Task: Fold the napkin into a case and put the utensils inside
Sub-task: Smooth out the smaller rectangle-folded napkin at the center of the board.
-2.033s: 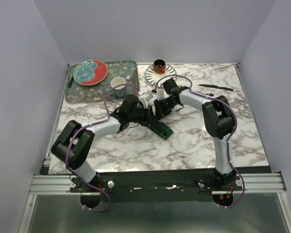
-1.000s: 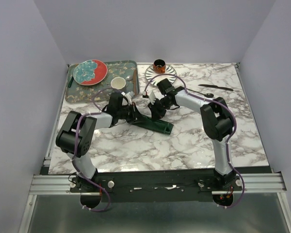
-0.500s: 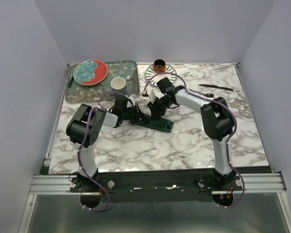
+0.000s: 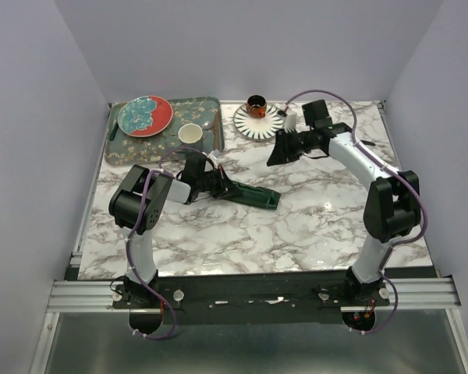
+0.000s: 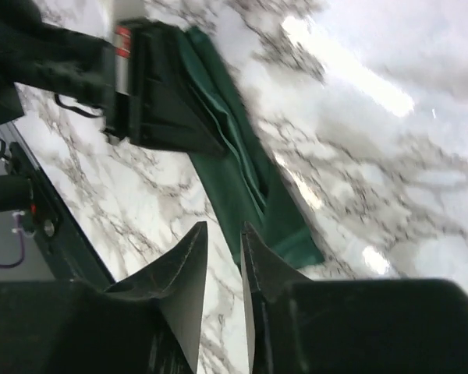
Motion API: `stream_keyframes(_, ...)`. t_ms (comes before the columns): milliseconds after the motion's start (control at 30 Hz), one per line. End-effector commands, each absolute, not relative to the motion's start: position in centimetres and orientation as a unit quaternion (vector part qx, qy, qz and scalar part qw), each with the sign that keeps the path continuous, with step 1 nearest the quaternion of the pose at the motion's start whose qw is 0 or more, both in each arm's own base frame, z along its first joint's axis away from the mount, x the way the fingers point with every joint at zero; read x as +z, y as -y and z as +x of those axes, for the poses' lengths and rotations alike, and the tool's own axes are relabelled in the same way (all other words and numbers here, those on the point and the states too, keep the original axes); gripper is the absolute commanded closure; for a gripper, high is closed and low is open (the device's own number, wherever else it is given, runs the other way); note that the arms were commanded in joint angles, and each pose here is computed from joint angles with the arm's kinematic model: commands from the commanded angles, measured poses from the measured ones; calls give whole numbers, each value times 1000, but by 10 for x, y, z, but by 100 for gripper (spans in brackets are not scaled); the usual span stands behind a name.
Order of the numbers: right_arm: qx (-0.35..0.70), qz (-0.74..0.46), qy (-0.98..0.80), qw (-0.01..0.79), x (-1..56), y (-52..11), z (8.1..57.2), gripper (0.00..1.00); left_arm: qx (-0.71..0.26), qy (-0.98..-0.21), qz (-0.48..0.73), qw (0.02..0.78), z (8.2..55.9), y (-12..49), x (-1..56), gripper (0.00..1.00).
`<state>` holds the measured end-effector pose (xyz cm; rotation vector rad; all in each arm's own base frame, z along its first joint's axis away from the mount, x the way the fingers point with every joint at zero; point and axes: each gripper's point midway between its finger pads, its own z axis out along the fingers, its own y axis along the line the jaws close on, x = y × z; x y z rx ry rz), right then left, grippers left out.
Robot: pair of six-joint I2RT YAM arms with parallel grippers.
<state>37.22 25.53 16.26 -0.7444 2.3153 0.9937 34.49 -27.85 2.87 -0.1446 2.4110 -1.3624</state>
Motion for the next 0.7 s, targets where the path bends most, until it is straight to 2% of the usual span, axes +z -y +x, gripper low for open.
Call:
stream_keyframes(0,437,-143,-880,120,111,-240,333,71,-430,-886,-82,154,335,264,-15,100)
stream_keyframes(200,493,-82,-862,86,96,-246,328,74,-429,-886,-83,153,333,263,-16,100)
stream_keyframes(667,530,17,-846,58,65,-236,342,78,-431,-887,-82,148,330,264,-18,100)
